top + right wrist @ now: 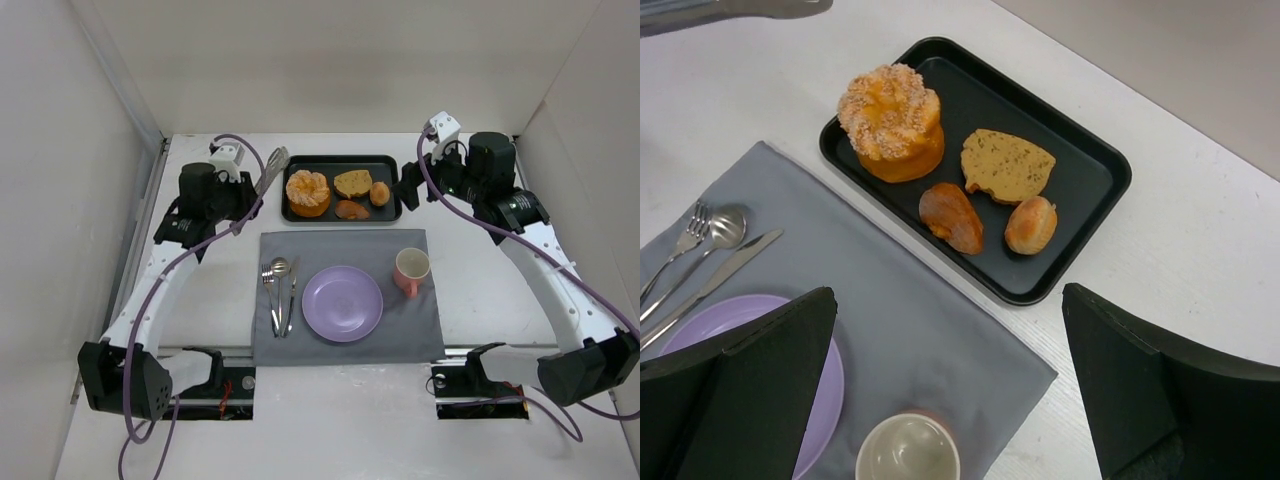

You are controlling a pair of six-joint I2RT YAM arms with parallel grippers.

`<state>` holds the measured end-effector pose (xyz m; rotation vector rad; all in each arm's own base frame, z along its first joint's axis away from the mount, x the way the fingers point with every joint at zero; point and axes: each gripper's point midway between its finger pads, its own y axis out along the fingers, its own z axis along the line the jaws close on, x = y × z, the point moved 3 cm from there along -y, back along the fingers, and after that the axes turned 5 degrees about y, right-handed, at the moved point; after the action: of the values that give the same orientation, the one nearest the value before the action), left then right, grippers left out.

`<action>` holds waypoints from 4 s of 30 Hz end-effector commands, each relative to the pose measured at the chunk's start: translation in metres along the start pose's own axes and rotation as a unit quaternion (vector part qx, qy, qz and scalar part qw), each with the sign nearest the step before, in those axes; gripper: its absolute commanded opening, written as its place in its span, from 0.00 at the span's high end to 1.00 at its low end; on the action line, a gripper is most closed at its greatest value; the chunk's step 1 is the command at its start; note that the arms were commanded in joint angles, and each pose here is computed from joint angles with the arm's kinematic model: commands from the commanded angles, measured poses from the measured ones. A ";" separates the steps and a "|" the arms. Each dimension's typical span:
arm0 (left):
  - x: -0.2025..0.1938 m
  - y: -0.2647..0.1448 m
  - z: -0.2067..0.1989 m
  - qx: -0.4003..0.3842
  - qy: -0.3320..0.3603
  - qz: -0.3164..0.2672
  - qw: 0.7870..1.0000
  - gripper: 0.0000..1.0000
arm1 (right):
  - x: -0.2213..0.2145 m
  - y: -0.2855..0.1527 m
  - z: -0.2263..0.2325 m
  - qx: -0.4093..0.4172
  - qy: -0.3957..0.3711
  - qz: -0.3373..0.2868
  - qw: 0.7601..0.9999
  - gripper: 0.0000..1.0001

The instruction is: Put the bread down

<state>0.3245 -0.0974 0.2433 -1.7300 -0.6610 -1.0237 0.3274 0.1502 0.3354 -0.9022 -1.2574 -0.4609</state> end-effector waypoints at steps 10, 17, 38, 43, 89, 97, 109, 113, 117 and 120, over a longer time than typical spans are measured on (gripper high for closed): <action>0.026 -0.010 -0.072 -0.113 0.030 -0.021 0.993 0.57 | 0.027 -0.013 -0.011 -0.046 -0.023 -0.057 0.997 0.00; 0.022 0.010 -0.110 -0.157 0.053 0.006 0.986 0.57 | 0.038 -0.029 -0.021 -0.097 -0.023 -0.083 0.992 0.00; 0.023 0.116 -0.173 -0.135 0.121 0.070 0.981 0.59 | 0.060 -0.061 -0.043 -0.203 -0.017 -0.135 0.970 0.00; 0.020 0.134 -0.183 -0.123 0.136 0.079 0.980 0.59 | 0.060 -0.062 -0.044 -0.207 -0.016 -0.135 0.969 0.00; -0.007 0.173 -0.193 -0.060 0.207 0.154 0.964 0.55 | 0.061 -0.066 -0.044 -0.212 -0.016 -0.139 0.967 0.00; -0.012 0.173 -0.193 -0.063 0.207 0.165 0.962 0.56 | 0.061 -0.066 -0.044 -0.212 -0.016 -0.139 0.967 0.00; -0.012 0.168 -0.193 -0.067 0.207 0.166 0.962 0.82 | 0.063 -0.069 -0.043 -0.212 -0.017 -0.144 0.966 0.00; -0.007 0.164 -0.199 -0.072 0.208 0.156 0.963 0.87 | 0.063 -0.069 -0.043 -0.212 -0.017 -0.144 0.966 0.00; 0.009 0.154 -0.201 -0.071 0.205 0.133 0.967 0.91 | 0.063 -0.069 -0.043 -0.212 -0.017 -0.144 0.966 0.00; 0.020 0.142 -0.207 -0.078 0.201 0.115 0.970 0.93 | 0.063 -0.069 -0.043 -0.212 -0.017 -0.144 0.966 0.00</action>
<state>0.3848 -0.3369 0.1625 -1.5934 0.0087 -1.1123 0.3250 0.0897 0.3957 -1.1264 -1.3194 -0.8986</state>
